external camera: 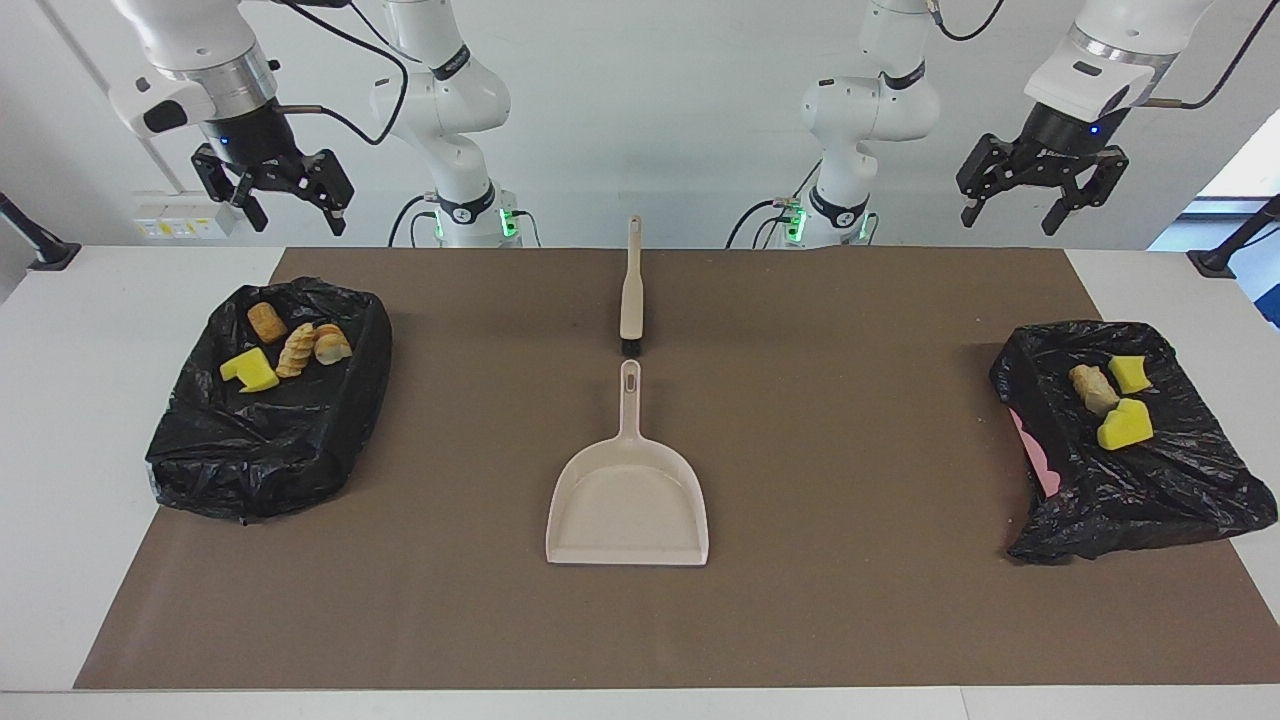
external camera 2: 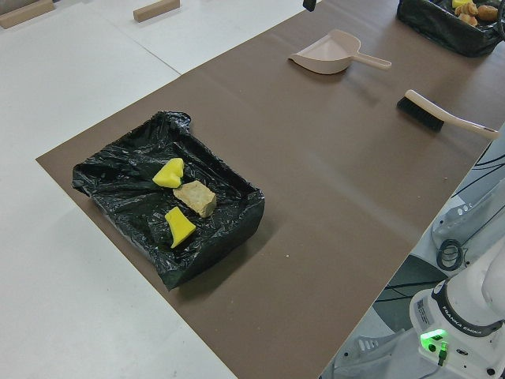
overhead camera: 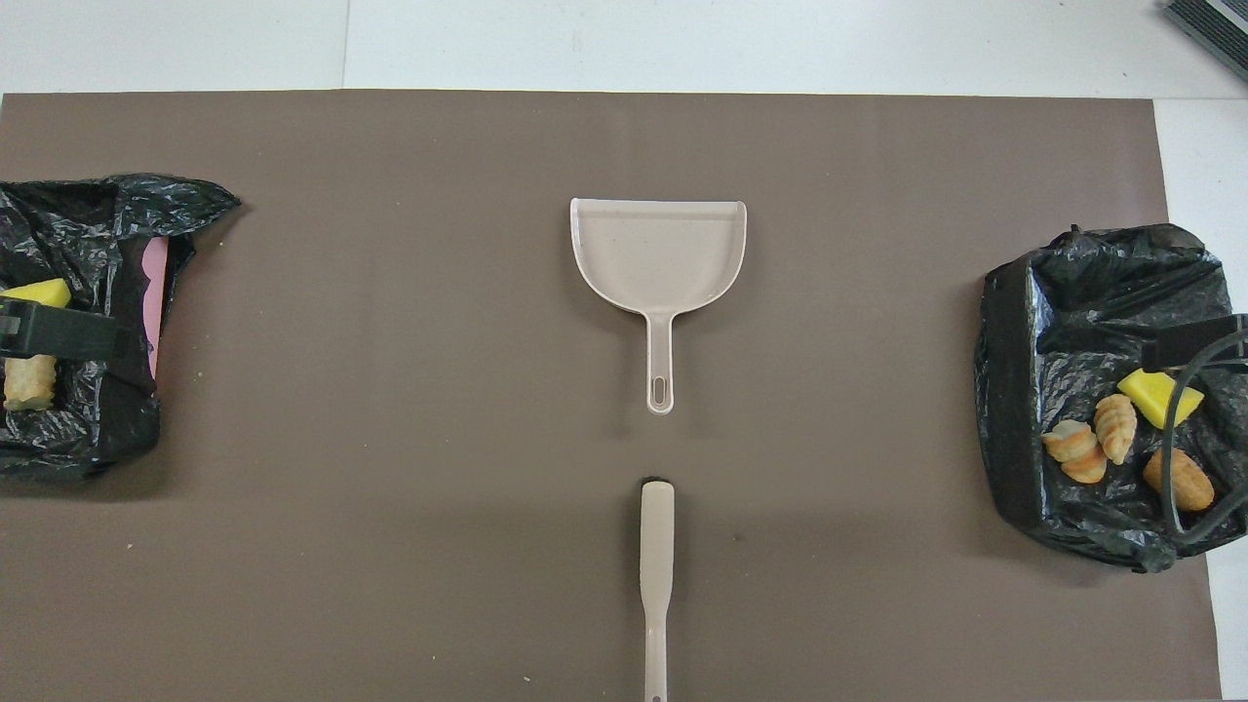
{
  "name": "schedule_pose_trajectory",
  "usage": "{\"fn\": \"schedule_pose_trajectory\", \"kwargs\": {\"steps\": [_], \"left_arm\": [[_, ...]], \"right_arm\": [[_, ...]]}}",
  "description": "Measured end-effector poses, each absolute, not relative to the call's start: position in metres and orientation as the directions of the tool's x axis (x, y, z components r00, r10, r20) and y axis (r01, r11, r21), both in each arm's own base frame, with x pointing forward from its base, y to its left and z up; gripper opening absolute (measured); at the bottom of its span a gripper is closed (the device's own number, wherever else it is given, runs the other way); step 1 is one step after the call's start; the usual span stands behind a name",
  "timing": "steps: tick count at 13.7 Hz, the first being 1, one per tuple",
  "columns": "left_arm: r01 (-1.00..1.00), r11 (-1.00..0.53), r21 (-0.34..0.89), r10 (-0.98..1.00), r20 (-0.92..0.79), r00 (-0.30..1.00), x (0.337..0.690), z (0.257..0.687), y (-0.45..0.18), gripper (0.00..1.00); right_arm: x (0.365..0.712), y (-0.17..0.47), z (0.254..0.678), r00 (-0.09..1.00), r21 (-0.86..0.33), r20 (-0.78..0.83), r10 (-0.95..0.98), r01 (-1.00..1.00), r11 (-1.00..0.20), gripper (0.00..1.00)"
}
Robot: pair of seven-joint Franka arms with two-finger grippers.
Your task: Sweep and dump trash in bin
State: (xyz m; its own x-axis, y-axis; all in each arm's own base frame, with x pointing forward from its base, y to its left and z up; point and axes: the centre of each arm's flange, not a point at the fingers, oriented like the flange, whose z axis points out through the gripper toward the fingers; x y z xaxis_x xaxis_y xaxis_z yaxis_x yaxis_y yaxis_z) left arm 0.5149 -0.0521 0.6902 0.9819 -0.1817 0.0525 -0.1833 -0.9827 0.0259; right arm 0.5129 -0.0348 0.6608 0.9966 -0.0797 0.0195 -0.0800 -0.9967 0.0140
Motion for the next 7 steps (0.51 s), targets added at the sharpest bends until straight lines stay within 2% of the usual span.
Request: {"fn": "schedule_pose_trajectory", "kwargs": {"steps": [7], "left_arm": [[-0.208,-0.978,0.026,-0.207,0.036,0.978,0.5108,0.6929,-0.054,1.0]], "right_arm": [[0.5127,-0.0348,0.6609,0.997,0.014,0.02,-0.08,-0.08,-0.997,1.0]]}}
